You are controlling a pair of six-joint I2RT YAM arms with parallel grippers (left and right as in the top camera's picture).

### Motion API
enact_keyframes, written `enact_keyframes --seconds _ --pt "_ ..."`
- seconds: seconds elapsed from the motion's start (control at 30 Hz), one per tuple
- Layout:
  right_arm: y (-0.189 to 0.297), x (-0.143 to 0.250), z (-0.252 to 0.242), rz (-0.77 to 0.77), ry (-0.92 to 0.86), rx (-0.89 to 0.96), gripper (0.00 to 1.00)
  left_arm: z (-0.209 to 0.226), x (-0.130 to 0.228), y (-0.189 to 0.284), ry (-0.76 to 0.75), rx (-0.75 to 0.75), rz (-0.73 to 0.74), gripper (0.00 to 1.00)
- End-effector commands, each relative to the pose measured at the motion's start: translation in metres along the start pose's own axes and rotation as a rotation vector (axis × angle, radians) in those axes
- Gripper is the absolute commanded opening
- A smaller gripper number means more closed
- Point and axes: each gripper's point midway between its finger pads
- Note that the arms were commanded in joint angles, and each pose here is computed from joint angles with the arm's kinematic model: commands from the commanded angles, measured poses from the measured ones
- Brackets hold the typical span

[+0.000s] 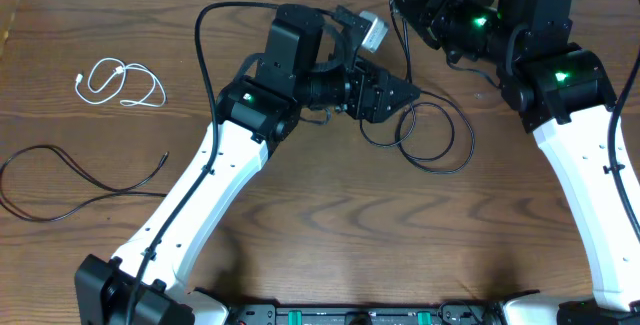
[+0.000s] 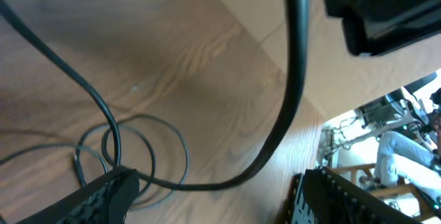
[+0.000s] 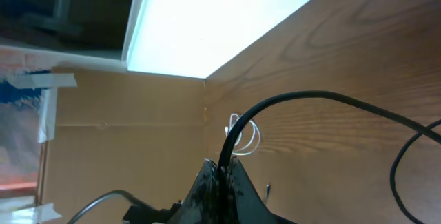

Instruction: Untangle cables

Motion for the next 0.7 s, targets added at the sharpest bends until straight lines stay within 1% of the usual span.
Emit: enact_keyframes --seconds 0.0,0.03,0.07,0.2,0.33,0.4,0.57,0.6,0.63,0.67 --pt "0.001 -0.006 0.000 -0.019 -0.073 -0.002 0.02 0.000 -0.004 -0.002 0.002 0.009 -0.015 0.81" --pt "0.001 -0.007 0.000 -0.018 -0.079 -0.003 0.02 0.000 -0.006 -0.002 0.000 0.010 -0.022 0.79" --pt "0.001 -0.007 0.000 -0.018 -0.082 -0.003 0.01 -0.001 -0.010 -0.001 0.003 0.012 -0.036 0.75" --pt "0.001 -0.005 0.000 -0.010 -0.097 -0.005 0.02 -0.003 -0.020 -0.001 0.019 0.019 -0.071 0.52" --pt "0.001 -0.005 0.000 -0.010 -0.108 -0.005 0.01 -0.003 -0.021 -0.001 0.019 0.017 -0.075 0.34" --pt "0.001 -0.005 0.000 -0.010 -0.108 -0.005 0.01 -0.003 -0.022 -0.001 0.018 0.018 -0.077 0.31" --pt "0.001 -0.004 -0.001 -0.002 -0.110 -0.002 0.01 -0.004 -0.028 0.000 0.044 0.025 -0.101 0.26" --pt "0.001 -0.003 -0.002 0.000 -0.114 0.003 0.02 -0.005 -0.030 0.000 0.038 0.026 -0.107 0.22" --pt "0.001 -0.003 -0.003 0.001 -0.116 0.007 0.02 -0.005 -0.031 0.000 0.035 0.027 -0.111 0.14" --pt "0.001 -0.003 -0.004 0.001 -0.117 0.011 0.02 -0.005 -0.031 0.000 0.032 0.027 -0.113 0.08"
Point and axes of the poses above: each gripper's point midway between its finger pads, its own y axis back along the fingers, its own z axis along the line the jaws close on, x = y × z, and after that the axes turned 10 degrees about -y, right-handed
